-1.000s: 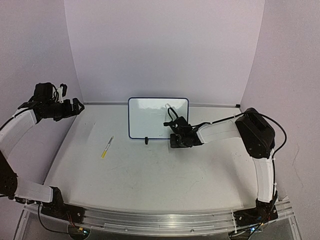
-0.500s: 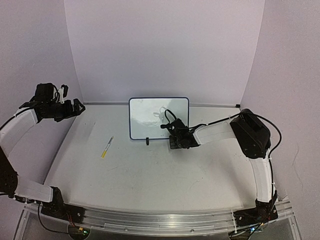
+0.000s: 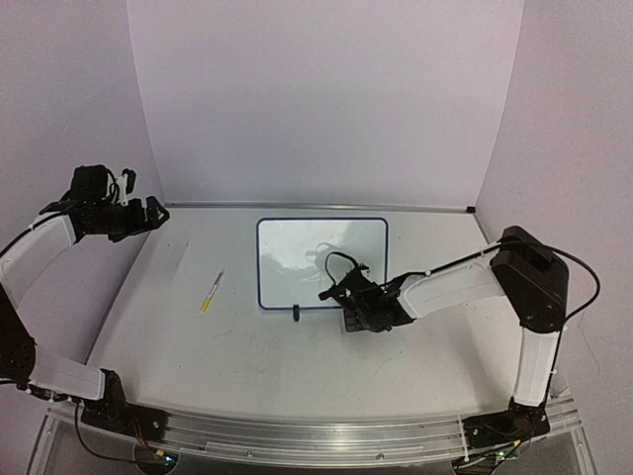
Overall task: Write a sentence on the whiteboard
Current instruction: Move the whiteboard stand to the center of the board, then move the whiteboard to the center of the board.
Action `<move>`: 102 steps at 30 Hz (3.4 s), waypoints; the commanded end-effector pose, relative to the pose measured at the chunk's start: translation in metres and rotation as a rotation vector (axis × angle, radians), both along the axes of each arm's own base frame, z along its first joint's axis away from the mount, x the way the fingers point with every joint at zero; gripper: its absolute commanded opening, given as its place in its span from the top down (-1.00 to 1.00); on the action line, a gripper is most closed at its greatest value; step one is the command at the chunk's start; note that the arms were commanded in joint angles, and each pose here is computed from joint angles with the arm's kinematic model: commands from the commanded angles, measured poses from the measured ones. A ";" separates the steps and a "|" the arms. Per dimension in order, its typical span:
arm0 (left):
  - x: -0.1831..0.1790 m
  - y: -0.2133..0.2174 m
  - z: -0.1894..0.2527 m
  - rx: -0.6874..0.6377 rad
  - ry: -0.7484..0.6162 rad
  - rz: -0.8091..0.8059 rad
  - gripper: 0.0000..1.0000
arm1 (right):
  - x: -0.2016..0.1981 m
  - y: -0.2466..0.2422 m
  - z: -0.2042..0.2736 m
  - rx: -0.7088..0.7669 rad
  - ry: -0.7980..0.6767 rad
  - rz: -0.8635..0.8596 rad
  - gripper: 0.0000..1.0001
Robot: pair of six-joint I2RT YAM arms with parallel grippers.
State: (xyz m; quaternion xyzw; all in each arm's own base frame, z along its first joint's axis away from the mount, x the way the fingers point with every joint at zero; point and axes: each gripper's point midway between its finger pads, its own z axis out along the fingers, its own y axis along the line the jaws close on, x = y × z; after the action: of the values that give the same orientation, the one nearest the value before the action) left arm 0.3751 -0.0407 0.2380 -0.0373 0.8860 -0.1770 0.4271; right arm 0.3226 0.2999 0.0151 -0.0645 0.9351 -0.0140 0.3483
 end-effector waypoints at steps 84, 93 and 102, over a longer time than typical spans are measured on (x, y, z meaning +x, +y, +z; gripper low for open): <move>-0.093 -0.199 -0.161 0.085 0.338 -0.048 -0.92 | -0.012 -0.168 0.102 0.370 -0.005 -0.243 -0.97; -0.098 -0.152 -0.136 0.159 0.316 -0.027 -0.99 | -0.006 -0.171 0.123 0.392 -0.044 -0.207 -0.97; -0.069 -0.104 -0.153 0.230 0.422 -0.058 -0.85 | 0.006 -0.179 0.136 0.457 -0.037 -0.205 -0.97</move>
State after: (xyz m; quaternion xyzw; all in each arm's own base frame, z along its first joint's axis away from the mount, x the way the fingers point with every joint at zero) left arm 0.3029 -0.1468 0.0973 -0.0532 0.9568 -0.0897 0.2714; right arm 0.3186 0.1130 0.1243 0.1225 0.9204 0.1299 0.3478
